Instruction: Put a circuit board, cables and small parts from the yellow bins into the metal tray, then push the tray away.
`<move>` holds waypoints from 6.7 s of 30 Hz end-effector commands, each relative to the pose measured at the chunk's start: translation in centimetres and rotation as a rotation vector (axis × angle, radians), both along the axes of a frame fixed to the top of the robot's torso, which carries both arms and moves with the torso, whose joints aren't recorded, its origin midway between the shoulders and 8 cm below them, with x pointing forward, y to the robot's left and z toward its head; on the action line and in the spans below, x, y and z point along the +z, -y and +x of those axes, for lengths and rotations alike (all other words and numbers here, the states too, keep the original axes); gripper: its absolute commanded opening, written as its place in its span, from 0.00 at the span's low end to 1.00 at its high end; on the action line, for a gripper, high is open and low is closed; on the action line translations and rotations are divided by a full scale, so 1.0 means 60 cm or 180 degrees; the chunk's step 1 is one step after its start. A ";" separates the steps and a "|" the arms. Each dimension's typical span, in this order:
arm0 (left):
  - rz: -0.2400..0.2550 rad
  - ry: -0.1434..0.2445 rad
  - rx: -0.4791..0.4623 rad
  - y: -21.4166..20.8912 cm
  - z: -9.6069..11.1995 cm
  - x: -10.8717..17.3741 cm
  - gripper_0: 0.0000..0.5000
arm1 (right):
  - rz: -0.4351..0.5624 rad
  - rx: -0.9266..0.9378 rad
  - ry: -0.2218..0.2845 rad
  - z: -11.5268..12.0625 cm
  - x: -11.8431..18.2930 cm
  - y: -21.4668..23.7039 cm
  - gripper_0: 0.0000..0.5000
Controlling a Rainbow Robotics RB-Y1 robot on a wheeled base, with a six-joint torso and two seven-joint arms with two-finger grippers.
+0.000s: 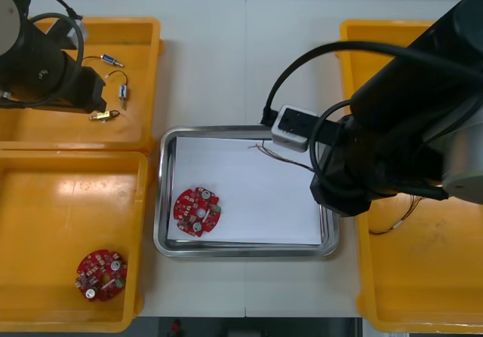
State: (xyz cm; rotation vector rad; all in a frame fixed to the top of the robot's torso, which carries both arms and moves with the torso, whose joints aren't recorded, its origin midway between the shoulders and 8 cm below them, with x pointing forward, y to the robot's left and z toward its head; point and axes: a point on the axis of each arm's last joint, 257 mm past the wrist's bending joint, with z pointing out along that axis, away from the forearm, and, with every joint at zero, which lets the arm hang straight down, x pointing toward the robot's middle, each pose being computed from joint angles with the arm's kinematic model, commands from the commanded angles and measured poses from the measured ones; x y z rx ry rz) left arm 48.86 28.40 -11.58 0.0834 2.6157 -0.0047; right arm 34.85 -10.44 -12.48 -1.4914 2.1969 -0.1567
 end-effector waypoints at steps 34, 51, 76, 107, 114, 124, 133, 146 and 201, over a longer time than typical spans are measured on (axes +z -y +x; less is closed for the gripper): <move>-0.0281 0.0582 0.0796 -0.132 0.253 0.012 1.00 | -0.0684 0.0703 -0.0116 0.035 -0.253 -0.090 0.00; -0.0203 0.0605 0.0771 -0.116 0.282 -0.051 1.00 | -0.0758 0.0704 -0.0172 0.035 -0.300 -0.083 0.00; -0.0188 0.0657 0.0764 -0.129 0.287 -0.099 0.00 | -0.0515 0.0667 0.0093 0.063 -0.229 -0.109 1.00; 0.0208 0.0094 0.0479 -0.078 0.067 0.042 0.00 | -0.0661 0.0314 0.0202 0.077 -0.145 -0.053 1.00; 0.0112 0.0366 0.0370 -0.032 0.062 0.083 0.00 | -0.0668 0.0139 0.0212 0.087 -0.101 -0.025 1.00; -0.0330 0.0384 0.0273 0.088 0.037 0.081 0.00 | -0.0255 -0.0062 0.0243 0.112 -0.016 -0.005 1.00; -0.0359 0.0245 -0.0164 0.211 0.007 0.039 0.00 | -0.0007 -0.0335 0.0474 0.142 0.063 0.047 1.00; -0.0025 -0.0240 -0.0387 0.264 -0.067 -0.114 0.00 | 0.0157 -0.1028 0.0577 0.195 0.130 0.170 1.00; -0.0079 0.0101 -0.0254 0.303 -0.037 -0.162 1.00 | 0.0461 -0.2062 0.0027 0.359 0.187 0.502 1.00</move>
